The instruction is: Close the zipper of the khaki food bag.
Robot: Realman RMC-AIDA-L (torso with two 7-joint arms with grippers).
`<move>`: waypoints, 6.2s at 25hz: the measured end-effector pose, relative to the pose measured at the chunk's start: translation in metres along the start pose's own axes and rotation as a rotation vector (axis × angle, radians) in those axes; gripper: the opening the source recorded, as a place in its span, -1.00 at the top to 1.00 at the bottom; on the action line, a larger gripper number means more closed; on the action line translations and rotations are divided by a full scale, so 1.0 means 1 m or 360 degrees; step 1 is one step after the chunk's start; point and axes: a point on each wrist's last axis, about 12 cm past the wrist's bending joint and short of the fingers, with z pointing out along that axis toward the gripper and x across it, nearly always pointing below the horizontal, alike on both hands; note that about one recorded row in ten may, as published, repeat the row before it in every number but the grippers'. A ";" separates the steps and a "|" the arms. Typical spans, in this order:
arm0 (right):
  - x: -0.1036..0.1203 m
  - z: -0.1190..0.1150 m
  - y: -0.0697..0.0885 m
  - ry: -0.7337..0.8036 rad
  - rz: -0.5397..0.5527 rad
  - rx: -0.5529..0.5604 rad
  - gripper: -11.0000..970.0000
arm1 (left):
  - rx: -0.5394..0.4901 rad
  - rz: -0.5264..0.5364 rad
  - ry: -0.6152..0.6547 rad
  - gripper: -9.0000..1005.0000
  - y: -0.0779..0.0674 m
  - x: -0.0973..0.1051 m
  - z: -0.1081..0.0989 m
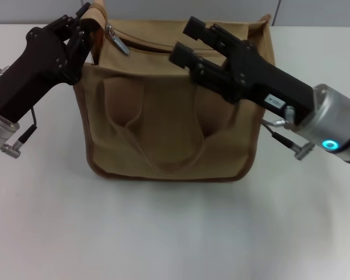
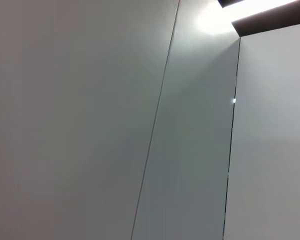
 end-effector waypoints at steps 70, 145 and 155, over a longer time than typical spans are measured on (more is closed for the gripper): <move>0.047 0.057 0.031 0.0104 -0.1273 0.0530 -0.44 | 0.0094 -0.0053 -0.0027 0.83 -0.008 0.004 0.013; 0.054 -0.025 0.021 0.0164 -0.1241 0.1040 0.99 | -0.0161 0.0049 -0.0126 0.83 0.004 -0.012 -0.026; 0.048 -0.047 0.015 0.0120 -0.1250 0.1231 0.99 | -0.0169 0.0058 -0.0115 0.83 0.007 -0.012 -0.024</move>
